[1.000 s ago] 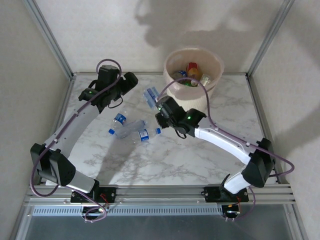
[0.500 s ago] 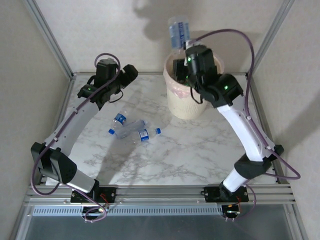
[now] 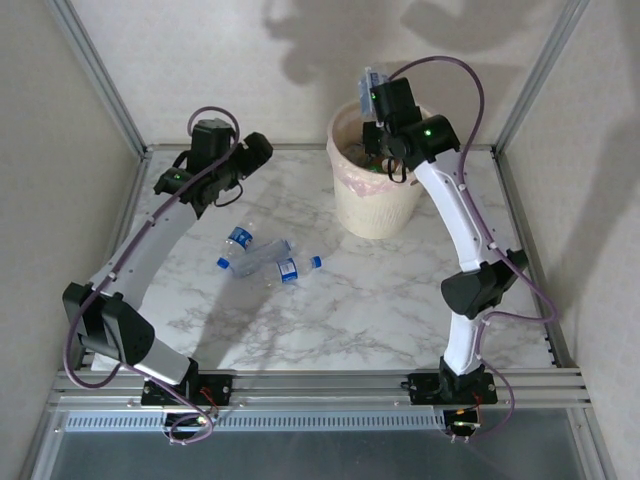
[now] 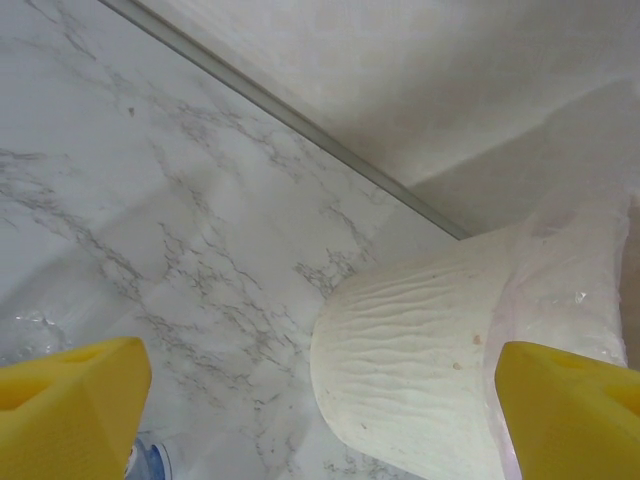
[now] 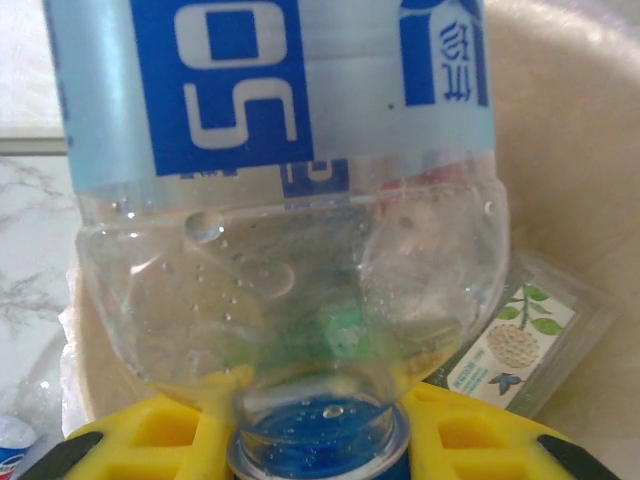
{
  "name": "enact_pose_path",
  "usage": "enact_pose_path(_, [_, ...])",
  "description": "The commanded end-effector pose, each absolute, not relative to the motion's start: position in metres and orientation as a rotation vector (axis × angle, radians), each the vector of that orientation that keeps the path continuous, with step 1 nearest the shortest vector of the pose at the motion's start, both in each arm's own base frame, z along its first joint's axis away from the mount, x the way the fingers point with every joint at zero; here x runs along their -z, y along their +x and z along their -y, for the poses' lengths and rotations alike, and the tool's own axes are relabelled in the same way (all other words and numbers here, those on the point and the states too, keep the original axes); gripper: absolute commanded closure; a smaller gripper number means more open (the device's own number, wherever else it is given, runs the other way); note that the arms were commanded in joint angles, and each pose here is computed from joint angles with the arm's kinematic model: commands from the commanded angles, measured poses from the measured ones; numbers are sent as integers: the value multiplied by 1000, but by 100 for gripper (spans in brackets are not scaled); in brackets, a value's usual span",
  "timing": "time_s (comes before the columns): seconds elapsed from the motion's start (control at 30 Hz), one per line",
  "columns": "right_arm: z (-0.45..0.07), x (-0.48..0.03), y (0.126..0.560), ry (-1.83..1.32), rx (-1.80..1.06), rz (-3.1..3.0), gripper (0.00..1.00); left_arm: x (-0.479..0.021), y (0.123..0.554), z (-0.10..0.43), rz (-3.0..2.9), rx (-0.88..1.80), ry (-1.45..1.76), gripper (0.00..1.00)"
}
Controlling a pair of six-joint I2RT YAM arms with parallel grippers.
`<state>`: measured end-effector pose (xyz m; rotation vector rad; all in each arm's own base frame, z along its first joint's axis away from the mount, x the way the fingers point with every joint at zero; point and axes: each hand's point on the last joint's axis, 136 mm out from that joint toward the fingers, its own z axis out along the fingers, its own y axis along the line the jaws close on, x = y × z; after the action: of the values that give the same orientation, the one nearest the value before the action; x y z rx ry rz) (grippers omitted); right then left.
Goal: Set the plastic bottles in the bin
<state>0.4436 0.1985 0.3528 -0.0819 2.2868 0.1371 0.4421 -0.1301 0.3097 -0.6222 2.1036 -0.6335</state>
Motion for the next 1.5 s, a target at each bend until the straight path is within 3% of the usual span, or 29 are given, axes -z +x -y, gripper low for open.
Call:
enact_pose_path(0.0, [-207, -363, 442, -87, -205, -2268, 60, -312, 432, 118, -2110, 586, -615, 11])
enact_pose_path(0.13, [-210, -368, 443, -88, -235, -2251, 40, -312, 427, 113, -2109, 567, -617, 9])
enact_pose_path(0.23, [-207, -370, 440, -77, -228, -2253, 32, -306, 424, 107, -2114, 539, -631, 4])
enact_pose_path(0.43, [-202, -382, 425, -61, -265, -2223, 31, -279, 424, 89, -2171, 396, -622, 1])
enact_pose_path(0.67, [-210, -405, 386, -110, -395, -2145, 31, -193, 413, 61, -2381, 78, -558, 1])
enact_pose_path(0.9, [-230, -422, 341, -182, -547, -2054, 30, -123, 399, 59, -2569, -59, -461, 0])
enact_pose_path(1.17, [-237, -411, 330, -175, -593, -2064, 23, -83, 386, 61, -2691, -132, -379, 1])
enact_pose_path(1.47, [-253, -407, 332, -206, -619, -2085, 20, -52, 412, 68, -2736, -192, -304, 0])
